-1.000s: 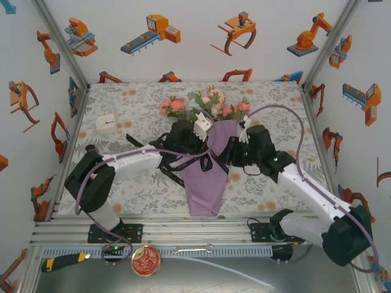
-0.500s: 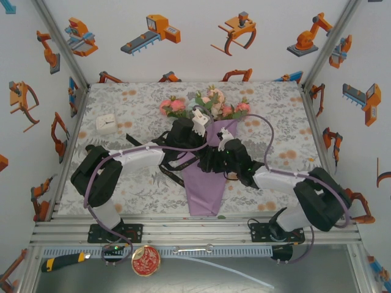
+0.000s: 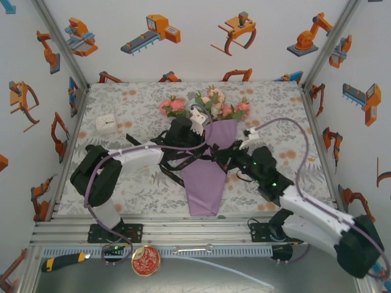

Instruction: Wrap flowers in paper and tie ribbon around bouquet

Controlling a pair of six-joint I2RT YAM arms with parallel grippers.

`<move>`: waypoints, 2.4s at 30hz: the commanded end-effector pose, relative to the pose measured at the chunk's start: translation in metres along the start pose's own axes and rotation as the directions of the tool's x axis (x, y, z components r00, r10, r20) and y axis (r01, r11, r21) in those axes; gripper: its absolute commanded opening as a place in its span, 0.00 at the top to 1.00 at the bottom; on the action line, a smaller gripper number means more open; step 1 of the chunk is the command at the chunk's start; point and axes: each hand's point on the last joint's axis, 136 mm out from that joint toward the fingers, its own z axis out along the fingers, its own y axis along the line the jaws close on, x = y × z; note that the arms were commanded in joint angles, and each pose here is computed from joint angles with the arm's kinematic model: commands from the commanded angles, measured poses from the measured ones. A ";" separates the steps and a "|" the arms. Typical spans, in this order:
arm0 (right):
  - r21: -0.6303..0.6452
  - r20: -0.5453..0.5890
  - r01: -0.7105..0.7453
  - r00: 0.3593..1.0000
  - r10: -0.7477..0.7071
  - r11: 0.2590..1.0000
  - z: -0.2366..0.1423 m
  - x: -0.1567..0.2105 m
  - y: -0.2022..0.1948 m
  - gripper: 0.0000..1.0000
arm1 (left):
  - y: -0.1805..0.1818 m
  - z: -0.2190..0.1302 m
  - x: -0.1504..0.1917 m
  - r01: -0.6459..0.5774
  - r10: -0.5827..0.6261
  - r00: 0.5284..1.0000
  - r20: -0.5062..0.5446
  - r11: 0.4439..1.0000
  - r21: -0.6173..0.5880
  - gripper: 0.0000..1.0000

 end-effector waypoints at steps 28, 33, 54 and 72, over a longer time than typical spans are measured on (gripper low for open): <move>0.307 0.053 0.012 0.998 -0.030 0.952 0.009 -0.021 -0.049 1.00 | 0.210 -0.161 0.087 0.708 -0.611 0.647 0.456 0.260 -0.657 0.40; 0.296 0.044 -0.001 0.999 -0.012 0.955 0.009 -0.019 -0.047 1.00 | 0.231 -0.147 0.097 0.720 -0.619 0.627 0.473 0.228 -0.656 0.45; 0.788 0.245 -0.266 0.963 0.113 0.555 -0.101 -0.081 -0.222 1.00 | 0.268 -0.268 0.134 0.856 -0.622 0.351 0.700 -0.090 -0.508 1.00; 0.611 0.718 -0.765 0.643 0.266 0.203 -0.237 -0.095 -0.385 1.00 | 0.305 -0.375 0.195 0.879 -0.494 0.126 0.860 -0.347 -0.328 1.00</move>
